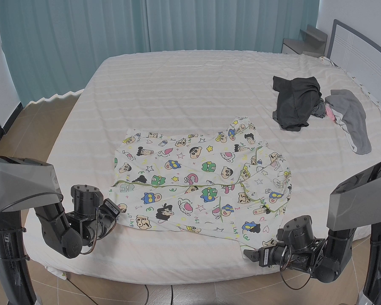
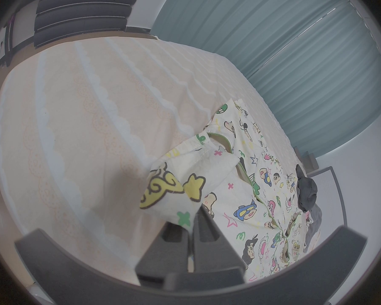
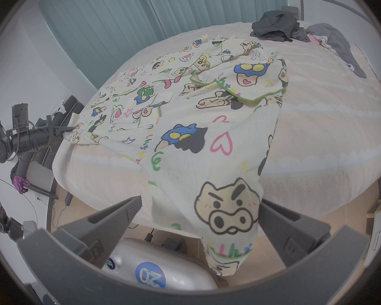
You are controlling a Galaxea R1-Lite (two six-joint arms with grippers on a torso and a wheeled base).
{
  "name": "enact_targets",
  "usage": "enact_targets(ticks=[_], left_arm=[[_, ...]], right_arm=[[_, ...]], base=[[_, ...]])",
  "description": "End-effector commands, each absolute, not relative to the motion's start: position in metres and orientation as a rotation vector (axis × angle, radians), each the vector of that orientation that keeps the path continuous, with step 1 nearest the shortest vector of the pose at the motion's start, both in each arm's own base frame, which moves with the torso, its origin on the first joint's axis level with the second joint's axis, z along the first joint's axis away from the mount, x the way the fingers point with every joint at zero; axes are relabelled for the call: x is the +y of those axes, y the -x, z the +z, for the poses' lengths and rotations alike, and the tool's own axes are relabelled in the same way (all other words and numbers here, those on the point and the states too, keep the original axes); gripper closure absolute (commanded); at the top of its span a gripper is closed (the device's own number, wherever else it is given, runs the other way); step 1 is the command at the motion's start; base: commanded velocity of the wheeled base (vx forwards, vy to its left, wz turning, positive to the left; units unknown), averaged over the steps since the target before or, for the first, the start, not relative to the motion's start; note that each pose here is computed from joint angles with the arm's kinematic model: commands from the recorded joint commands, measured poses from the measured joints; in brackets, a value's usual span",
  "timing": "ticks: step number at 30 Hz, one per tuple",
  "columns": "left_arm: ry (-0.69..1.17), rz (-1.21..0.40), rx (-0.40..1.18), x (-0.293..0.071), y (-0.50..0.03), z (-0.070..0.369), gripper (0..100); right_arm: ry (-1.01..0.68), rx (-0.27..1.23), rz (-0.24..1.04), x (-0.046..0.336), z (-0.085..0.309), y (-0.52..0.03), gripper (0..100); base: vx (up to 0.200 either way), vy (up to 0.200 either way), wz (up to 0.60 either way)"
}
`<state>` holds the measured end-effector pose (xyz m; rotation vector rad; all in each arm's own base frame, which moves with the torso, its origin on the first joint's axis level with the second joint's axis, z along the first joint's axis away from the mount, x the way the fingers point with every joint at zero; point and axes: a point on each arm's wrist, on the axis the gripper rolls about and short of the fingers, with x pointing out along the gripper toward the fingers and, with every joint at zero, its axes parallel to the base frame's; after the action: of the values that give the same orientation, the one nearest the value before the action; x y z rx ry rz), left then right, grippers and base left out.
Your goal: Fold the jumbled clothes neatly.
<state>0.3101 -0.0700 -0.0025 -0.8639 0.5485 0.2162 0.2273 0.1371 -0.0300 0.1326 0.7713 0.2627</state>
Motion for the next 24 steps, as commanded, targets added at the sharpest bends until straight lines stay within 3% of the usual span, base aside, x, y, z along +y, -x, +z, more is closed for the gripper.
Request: enact_targets(ticks=[1, 2, 17, 24], left_arm=[[0.864, 0.217, 0.548, -0.070, -0.310, -0.002, 100], [0.864, 0.217, 0.548, -0.070, -0.310, -0.002, 100], [0.782, 0.185, 0.570, -0.071, -0.298, 0.010, 100], [0.702, 0.201, 0.660, -0.070, -0.282, 0.010, 100]], right_arm=[[-0.133, 0.781, 0.247, 0.135, -0.034, -0.231, 0], [-0.130, 0.789, 0.243, 0.135, -0.035, -0.231, 100], [-0.201, 0.825, 0.188, 0.113, -0.025, -0.219, 100], [-0.235, 0.859, 0.255, 0.107, -0.016, -0.207, 100]], base=[[0.000, 0.000, 0.00], [0.000, 0.000, 0.00], [0.000, 0.000, 0.00], [0.000, 0.000, 0.00]])
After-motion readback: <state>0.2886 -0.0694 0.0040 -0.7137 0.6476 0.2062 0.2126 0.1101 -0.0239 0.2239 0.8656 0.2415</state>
